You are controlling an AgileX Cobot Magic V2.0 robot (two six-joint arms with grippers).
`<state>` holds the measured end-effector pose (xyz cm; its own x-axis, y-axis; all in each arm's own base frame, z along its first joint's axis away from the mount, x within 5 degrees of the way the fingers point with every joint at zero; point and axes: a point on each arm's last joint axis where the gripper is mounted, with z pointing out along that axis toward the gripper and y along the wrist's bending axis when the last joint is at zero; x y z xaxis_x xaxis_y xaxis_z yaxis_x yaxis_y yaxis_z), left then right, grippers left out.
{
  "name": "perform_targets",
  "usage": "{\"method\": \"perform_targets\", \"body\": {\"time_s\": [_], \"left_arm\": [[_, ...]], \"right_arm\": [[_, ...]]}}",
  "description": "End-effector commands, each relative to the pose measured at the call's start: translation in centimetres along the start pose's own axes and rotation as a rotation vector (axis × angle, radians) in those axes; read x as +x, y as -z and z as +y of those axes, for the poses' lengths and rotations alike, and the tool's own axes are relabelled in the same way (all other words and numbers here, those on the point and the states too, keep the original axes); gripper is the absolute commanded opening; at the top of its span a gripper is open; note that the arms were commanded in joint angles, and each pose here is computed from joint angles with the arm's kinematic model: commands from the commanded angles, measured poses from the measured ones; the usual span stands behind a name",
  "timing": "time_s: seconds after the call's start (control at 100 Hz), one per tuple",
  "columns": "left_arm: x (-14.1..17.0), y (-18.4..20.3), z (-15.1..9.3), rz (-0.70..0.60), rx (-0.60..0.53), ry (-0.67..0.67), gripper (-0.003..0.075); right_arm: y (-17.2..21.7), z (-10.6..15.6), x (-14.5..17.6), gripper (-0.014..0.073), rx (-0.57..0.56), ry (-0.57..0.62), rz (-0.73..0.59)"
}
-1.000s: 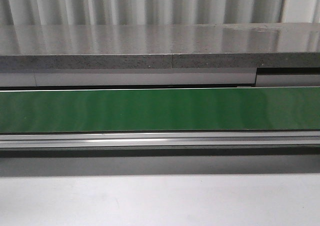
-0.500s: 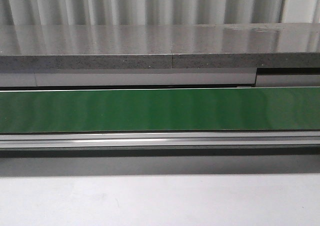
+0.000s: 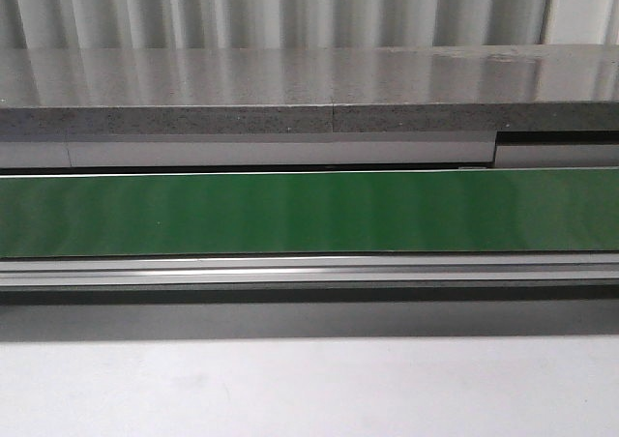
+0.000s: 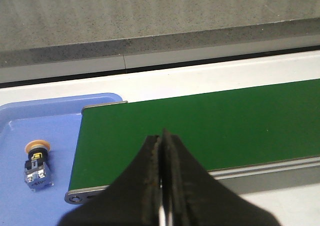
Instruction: Move button from right to left
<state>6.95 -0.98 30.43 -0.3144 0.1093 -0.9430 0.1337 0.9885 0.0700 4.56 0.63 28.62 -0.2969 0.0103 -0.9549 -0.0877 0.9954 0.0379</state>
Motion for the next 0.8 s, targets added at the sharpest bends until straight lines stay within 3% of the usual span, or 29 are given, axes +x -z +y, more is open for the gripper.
{"method": "perform_targets", "body": {"time_s": [0.0,0.18,0.44,0.71,0.74,0.79], "left_arm": [[-1.4,0.3,0.1,-0.114,-0.012,0.017,-0.002],[-0.8,0.2,0.7,-0.231,-0.091,0.02,-0.002],[4.0,-0.4,0.8,-0.394,-0.155,0.053,-0.002],[10.1,-1.7,0.1,-0.407,-0.143,0.072,-0.002],[10.5,-1.9,0.2,-0.339,-0.144,0.079,-0.002],[10.5,-1.9,0.1,-0.336,-0.137,0.079,-0.002]], "right_arm": [[0.2,0.0,-1.4,-0.0066,-0.001,0.008,-0.093],[0.2,0.0,-1.4,-0.0066,-0.001,0.008,-0.093],[0.2,0.0,-1.4,-0.0066,-0.001,0.008,-0.092],[0.2,0.0,-1.4,-0.0066,-0.001,0.008,-0.091],[0.2,0.0,-1.4,-0.0066,-0.001,0.008,-0.091],[0.2,0.0,-1.4,-0.0066,-0.001,0.008,-0.091]]}}
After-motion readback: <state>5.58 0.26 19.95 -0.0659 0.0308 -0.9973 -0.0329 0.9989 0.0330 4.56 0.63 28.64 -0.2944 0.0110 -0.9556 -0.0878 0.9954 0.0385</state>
